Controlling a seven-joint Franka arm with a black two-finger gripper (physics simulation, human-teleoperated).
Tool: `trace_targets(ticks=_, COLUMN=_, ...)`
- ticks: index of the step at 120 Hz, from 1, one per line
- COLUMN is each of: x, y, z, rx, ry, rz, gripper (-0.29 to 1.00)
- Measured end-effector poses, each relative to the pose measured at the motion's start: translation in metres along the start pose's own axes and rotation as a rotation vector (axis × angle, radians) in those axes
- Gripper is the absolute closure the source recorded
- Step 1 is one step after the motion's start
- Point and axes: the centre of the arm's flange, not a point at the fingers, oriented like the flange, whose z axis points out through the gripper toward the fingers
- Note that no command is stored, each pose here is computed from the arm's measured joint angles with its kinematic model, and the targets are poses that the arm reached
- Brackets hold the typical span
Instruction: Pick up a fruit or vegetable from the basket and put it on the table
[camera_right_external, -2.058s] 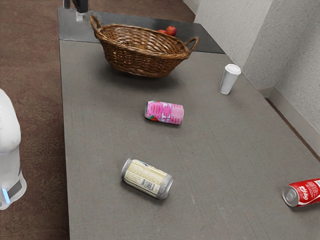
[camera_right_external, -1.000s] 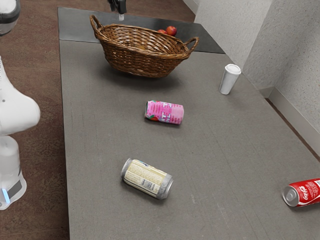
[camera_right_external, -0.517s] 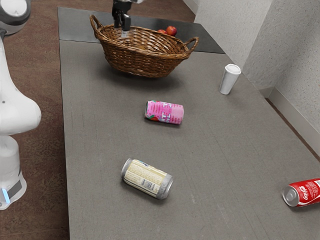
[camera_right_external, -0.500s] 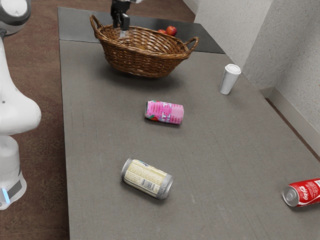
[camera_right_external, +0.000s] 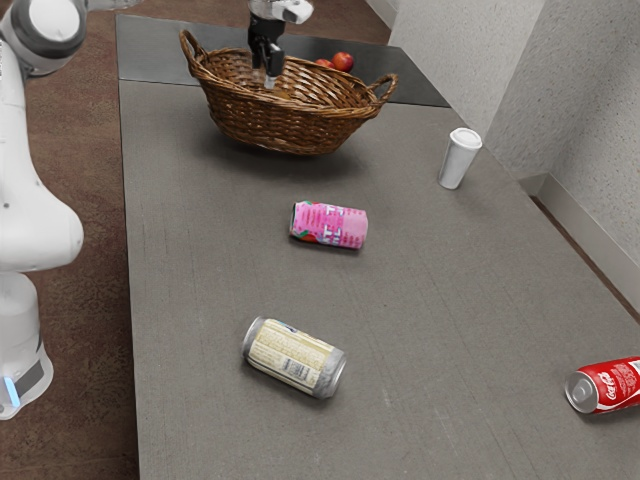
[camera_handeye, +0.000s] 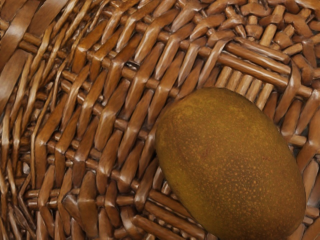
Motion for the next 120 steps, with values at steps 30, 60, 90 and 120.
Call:
trace_targets(ticks=30, x=0.014, y=0.009, z=0.001, rx=0.009, ry=0.043, rz=0.0, gripper=0.02)
trace_targets(ticks=60, x=0.021, y=0.025, z=-0.017, rx=0.005, ry=0.09, rz=0.014, gripper=0.02)
trace_targets(ticks=90, x=0.017, y=0.027, z=-0.017, rx=-0.016, ry=0.067, rz=0.166, gripper=0.02)
trace_targets(ticks=120, x=0.013, y=0.035, z=-0.025, rx=-0.005, ry=0.038, rz=0.164, gripper=0.02)
